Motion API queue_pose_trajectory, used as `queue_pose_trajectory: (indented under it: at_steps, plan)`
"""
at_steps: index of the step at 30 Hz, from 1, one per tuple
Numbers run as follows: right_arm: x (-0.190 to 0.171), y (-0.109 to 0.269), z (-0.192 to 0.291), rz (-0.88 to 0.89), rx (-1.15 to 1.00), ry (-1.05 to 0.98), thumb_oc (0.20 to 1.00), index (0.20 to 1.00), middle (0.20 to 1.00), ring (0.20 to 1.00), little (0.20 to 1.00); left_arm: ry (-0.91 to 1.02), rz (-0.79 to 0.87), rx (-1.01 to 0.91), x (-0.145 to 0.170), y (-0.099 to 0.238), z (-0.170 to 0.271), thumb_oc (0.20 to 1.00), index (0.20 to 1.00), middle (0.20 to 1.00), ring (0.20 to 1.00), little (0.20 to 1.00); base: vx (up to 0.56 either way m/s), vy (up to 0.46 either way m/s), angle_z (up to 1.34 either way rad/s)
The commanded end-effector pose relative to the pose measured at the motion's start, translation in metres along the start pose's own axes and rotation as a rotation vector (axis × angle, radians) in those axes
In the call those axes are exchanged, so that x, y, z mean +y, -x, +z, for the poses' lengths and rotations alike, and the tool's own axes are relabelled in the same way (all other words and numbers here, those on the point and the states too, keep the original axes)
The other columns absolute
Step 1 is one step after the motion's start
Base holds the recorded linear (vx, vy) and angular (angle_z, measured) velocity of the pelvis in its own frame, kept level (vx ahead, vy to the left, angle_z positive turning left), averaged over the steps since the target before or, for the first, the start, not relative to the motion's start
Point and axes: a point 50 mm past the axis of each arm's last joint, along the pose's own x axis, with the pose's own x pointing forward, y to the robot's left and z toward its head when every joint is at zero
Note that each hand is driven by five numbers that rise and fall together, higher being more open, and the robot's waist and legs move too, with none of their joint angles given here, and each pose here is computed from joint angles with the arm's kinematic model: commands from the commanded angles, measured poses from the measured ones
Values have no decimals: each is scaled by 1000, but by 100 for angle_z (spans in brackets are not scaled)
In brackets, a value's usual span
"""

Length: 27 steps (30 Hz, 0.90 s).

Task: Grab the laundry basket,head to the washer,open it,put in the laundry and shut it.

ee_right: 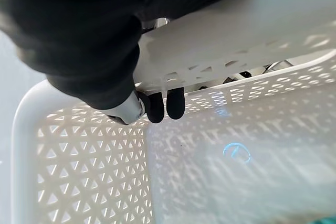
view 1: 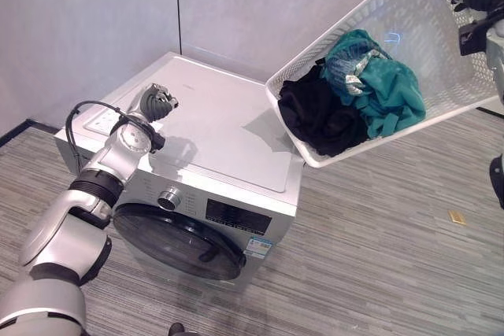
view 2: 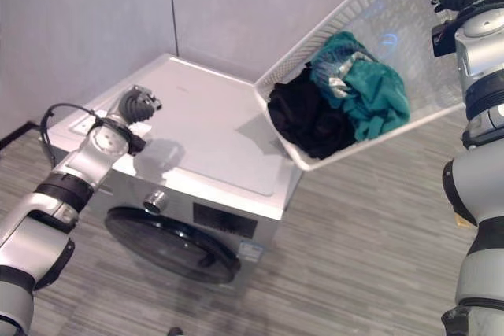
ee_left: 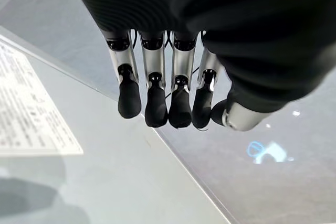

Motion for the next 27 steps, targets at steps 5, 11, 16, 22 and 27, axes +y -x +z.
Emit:
queue_pose_trajectory:
  at_steps: [5, 11, 16, 22, 27]
  plan:
    - [-36, 11, 93, -90, -278, -278, 200, 200, 200, 200, 200, 4, 12, -95, 0, -6, 23, 200, 200, 200, 200, 200, 48, 13, 3]
    - [-26, 12, 105, -71, -304, -295, 200, 200, 200, 200, 200, 12, -8, -93, -7, -4, 20, 200, 200, 200, 200, 200, 21, 0, 4]
    - [-24, 15, 116, -71, -328, -313, 200, 200, 200, 200, 200, 16, -17, -72, -12, -2, 13, 200, 200, 200, 200, 200, 10, 15, 15]
    - [-21, 17, 123, -58, -351, -378, 200, 200, 200, 200, 200, 36, -28, -64, -19, 0, 10, 200, 200, 200, 200, 200, 5, 20, 10]
    - [-19, 12, 106, -56, -290, -425, 200, 200, 200, 200, 200, 50, -37, -62, -22, 2, 8, 200, 200, 200, 200, 200, 0, 0, 0]
